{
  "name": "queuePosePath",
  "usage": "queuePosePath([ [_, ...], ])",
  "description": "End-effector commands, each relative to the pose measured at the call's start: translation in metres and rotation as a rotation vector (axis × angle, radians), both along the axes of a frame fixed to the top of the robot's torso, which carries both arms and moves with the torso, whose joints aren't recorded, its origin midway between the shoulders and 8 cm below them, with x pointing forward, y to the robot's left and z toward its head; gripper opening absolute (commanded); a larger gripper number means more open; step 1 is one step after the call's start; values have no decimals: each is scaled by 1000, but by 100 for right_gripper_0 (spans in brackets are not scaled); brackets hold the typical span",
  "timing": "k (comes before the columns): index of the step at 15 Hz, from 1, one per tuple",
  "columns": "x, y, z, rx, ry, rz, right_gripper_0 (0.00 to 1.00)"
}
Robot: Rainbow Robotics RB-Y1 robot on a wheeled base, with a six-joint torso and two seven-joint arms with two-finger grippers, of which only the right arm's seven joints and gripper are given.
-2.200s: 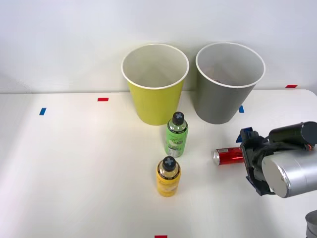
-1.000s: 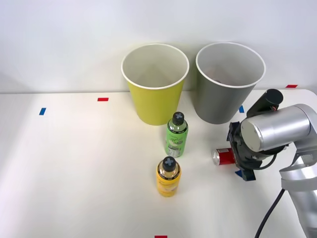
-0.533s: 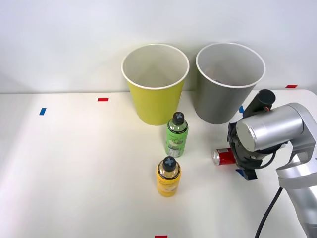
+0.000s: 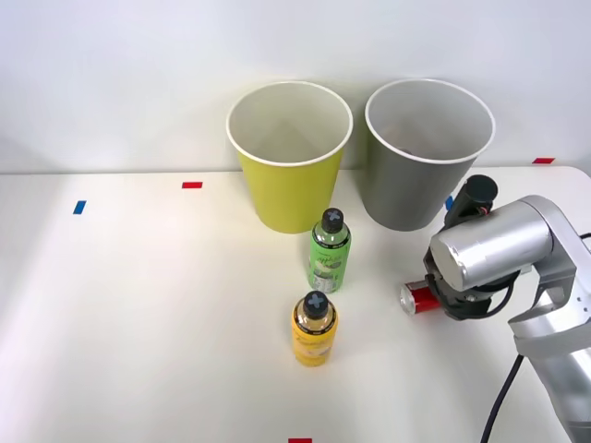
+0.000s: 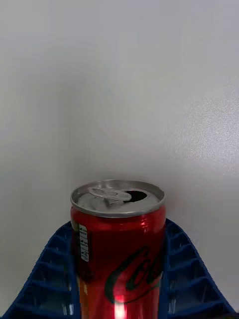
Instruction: Put cans in the gray bin, plastic bottles in the light green bin
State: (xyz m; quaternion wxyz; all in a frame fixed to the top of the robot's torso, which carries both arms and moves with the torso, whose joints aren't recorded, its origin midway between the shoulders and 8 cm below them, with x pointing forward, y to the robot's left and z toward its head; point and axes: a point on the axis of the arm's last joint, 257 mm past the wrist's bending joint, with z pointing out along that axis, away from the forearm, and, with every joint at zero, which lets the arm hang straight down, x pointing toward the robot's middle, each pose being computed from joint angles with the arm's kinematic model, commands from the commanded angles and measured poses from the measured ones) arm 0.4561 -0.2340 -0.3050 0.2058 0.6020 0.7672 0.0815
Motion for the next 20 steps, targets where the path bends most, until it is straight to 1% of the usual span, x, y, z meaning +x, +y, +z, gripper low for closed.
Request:
queuePosePath([
  [1,1,-2,0,-16,-1,14,0],
  [2,2,-3,1,-37,-4,32,0],
  [4,3,-11,3,-115,-3,114,0],
  [6,5,-13,15,-177,-38,201,0],
  [8,2,-12,36,-245,-101,308,0],
  [10,-1,-11,55,-307,-168,398,0],
  [12,-2,-14,72,-410,-244,507,0],
  [14,0,-19,88,-554,-319,616,0],
  [16,-2,-19,102,-660,-389,690,0],
  [17,-5,-18,107,-696,-413,721,0],
  [19,-19,-21,118,-778,-452,772,0],
  [20,-25,-20,126,-817,-486,796,0],
])
